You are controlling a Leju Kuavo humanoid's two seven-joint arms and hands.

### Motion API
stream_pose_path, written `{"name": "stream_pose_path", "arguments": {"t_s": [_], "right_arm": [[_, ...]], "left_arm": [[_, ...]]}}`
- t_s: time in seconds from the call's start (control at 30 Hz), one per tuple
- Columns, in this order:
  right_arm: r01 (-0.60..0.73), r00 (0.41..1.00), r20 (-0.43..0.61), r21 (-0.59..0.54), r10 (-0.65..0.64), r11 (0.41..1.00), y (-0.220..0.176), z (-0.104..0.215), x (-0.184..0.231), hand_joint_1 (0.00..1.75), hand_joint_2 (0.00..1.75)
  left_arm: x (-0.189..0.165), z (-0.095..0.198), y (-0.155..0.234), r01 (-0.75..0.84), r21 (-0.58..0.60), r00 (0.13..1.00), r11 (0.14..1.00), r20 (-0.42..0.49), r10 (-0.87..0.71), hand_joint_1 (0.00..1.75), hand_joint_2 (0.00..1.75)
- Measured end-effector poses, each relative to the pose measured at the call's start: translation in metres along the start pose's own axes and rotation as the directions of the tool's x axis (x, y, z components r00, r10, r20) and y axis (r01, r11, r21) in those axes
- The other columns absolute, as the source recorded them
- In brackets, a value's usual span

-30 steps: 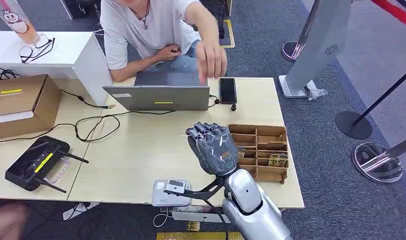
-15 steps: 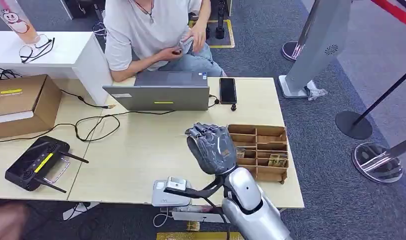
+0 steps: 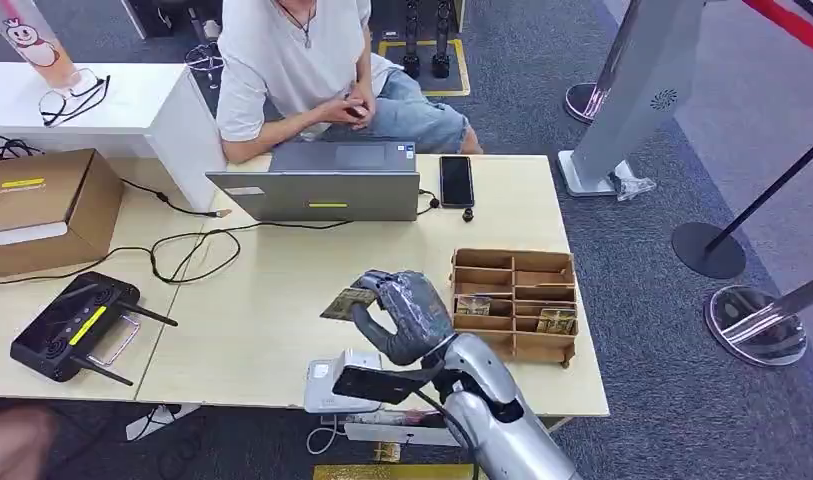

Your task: Pass the card to the sensor for recognition and then transmit it.

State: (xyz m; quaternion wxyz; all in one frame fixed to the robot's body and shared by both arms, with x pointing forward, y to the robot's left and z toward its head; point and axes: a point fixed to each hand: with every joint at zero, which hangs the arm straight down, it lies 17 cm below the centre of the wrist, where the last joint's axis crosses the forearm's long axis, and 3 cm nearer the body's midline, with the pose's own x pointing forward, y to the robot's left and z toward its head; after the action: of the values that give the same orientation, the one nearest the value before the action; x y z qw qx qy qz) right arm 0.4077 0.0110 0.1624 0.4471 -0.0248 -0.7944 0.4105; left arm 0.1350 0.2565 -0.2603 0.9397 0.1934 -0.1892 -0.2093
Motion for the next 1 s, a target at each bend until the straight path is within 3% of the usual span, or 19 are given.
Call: {"name": "stream_pose_path", "arguments": {"t_s": [0.17,0.47,1.0], "right_arm": [[0.150,0.988,-0.038,0.091,-0.147,0.985,0.021,0.005,-0.004,1.75,1.75],[0.317,0.945,-0.141,0.191,-0.293,0.929,0.052,0.016,-0.021,1.75,1.75],[0.402,0.898,-0.309,0.280,-0.314,0.872,0.092,0.037,-0.057,1.75,1.75]], "left_arm": [[0.001,0.000,-0.001,0.010,-0.007,1.000,1.000,-0.002,-0.010,0.00,0.00],[0.005,-0.001,0.000,0.025,-0.014,1.000,1.000,0.002,-0.025,0.00,0.00],[0.013,-0.003,0.002,0.037,-0.018,0.999,0.999,0.007,-0.036,0.00,0.00]]}}
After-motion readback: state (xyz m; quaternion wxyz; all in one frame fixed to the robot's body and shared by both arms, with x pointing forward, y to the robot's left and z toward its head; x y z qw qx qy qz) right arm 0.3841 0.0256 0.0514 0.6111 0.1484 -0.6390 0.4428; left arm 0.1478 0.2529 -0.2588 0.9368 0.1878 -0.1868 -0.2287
